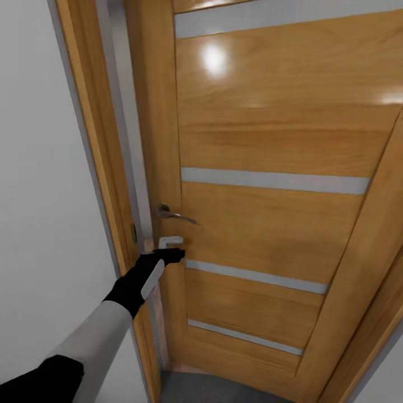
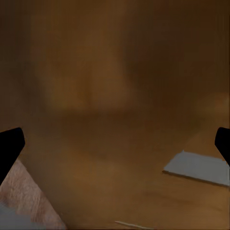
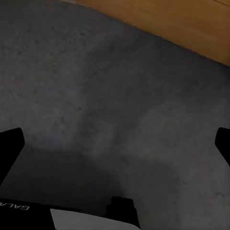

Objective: Move the two storage containers from the living room to the garage. In the garage, place one container on the floor and stack the other container on top of it (either order is fine).

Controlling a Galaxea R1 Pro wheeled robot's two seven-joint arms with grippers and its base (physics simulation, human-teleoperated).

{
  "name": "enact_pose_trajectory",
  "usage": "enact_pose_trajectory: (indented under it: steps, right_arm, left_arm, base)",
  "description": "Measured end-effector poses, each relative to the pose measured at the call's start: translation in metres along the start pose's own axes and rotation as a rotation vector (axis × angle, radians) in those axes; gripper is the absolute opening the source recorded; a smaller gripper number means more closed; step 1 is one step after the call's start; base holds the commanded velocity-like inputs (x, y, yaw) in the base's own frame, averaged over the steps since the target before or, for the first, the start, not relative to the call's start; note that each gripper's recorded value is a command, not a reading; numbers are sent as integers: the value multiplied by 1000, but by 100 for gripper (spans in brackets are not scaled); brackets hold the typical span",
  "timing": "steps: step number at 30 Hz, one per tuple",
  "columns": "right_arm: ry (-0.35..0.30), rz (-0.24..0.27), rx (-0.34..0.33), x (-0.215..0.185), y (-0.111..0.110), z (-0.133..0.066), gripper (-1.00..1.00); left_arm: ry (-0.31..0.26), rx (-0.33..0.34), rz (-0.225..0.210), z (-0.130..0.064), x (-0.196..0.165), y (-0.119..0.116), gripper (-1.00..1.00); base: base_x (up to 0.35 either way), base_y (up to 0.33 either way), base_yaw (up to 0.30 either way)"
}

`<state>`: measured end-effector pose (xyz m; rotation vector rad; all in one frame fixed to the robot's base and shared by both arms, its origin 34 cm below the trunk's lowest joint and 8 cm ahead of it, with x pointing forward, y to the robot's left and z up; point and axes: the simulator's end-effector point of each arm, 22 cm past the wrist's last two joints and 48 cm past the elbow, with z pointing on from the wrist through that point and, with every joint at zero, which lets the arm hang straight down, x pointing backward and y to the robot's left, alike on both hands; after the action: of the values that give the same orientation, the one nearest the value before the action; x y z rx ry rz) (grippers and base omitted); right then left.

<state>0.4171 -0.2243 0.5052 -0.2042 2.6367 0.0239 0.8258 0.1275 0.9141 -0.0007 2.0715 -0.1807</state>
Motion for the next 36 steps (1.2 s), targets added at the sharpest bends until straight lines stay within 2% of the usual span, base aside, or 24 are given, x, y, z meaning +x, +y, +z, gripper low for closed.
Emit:
enact_pose_trajectory:
  steps: [3, 8, 14, 21, 32, 36]
  right_arm:
    - [0, 0, 0, 0, 0, 0, 100]
    - [0, 0, 0, 0, 0, 0, 100]
    - [-1, 1, 0, 0, 0, 0, 100]
    - [-1, 0, 3, 0, -2, 0, 100]
    - [0, 0, 3, 0, -3, 0, 100]
    - [-1, 0, 4, 0, -3, 0, 100]
  left_arm:
    - [-14, -17, -17, 10, -9, 8, 100]
    - [-22, -25, -24, 14, -15, 10, 100]
    - [-36, -14, -37, 12, -23, 7, 100]
    - [-98, 5, -39, 3, -48, 2, 100]
    - [-100, 2, -35, 3, -47, 5, 100]
    - [-99, 8, -41, 2, -47, 3, 100]
  base:
    - [0, 0, 0]
    - [0, 0, 0]
    - [0, 0, 0]
    - [0, 0, 0]
    - [1, 0, 0]
    - [202, 0, 0]
